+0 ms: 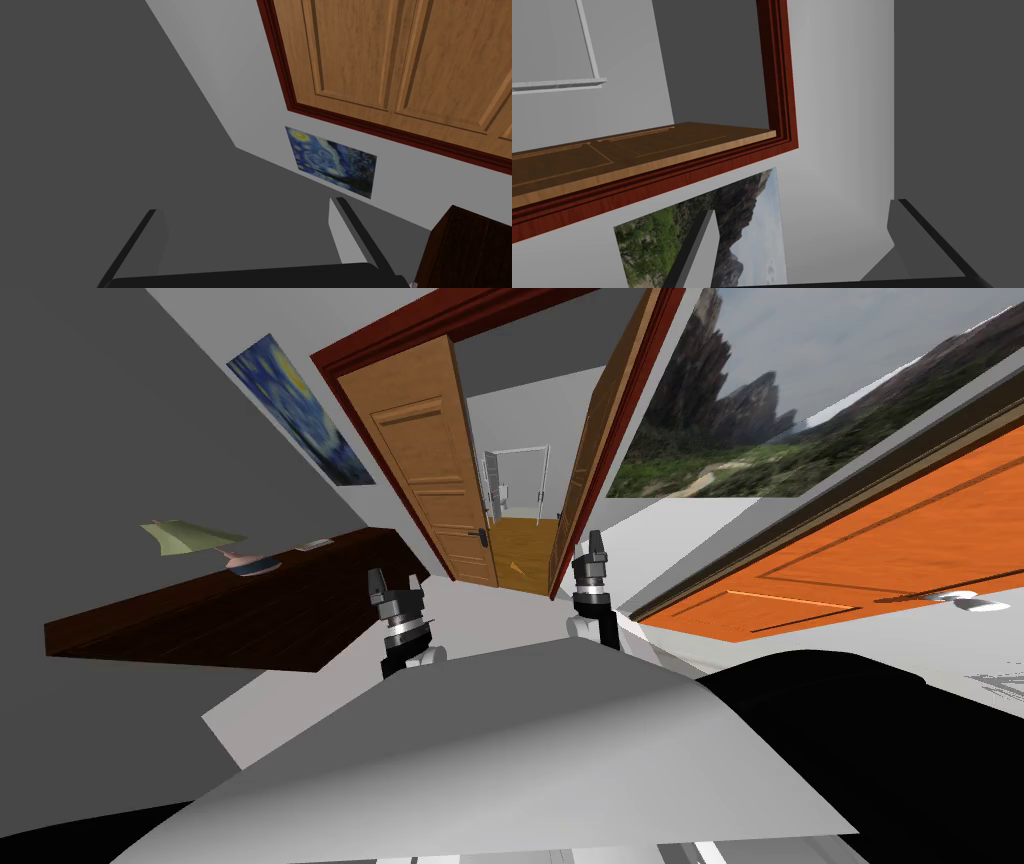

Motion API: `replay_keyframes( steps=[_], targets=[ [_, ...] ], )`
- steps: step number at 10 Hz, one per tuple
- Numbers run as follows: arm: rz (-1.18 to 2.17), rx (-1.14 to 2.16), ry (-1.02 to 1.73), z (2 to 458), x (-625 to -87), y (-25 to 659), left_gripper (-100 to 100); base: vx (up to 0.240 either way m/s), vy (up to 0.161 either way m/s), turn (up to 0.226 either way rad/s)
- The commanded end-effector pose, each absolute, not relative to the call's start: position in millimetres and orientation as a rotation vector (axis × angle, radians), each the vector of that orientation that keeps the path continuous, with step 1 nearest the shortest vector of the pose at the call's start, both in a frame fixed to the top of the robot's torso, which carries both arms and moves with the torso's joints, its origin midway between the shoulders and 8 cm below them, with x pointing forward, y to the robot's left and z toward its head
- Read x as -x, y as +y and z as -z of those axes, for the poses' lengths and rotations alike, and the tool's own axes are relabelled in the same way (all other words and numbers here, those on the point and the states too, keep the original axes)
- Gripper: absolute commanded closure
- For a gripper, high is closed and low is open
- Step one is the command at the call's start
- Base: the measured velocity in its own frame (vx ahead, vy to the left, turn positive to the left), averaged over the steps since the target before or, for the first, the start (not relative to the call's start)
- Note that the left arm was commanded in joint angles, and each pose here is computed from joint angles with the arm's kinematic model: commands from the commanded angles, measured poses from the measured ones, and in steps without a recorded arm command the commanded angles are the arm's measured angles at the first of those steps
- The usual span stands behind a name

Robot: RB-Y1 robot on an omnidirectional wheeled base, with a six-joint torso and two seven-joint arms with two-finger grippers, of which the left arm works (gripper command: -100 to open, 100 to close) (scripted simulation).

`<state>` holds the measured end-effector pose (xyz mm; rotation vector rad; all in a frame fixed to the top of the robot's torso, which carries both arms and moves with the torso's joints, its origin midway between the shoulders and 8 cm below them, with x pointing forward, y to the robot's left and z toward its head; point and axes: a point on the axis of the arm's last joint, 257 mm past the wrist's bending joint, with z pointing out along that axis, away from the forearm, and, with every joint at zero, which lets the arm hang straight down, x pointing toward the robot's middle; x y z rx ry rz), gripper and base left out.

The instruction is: Push the door open

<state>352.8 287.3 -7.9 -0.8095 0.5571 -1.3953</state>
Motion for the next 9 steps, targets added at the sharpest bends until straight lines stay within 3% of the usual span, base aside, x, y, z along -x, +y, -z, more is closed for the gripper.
replay_keyframes(
  steps=[1,9],
  targets=[
    [1.383,0.812,0.587,17.8,-361.9,287.9,-100,0.076,0.049,-0.147],
    [1.328,0.832,0.684,55.7,-396.9,295.7,-100,0.099,0.065,-0.099]
  ],
)
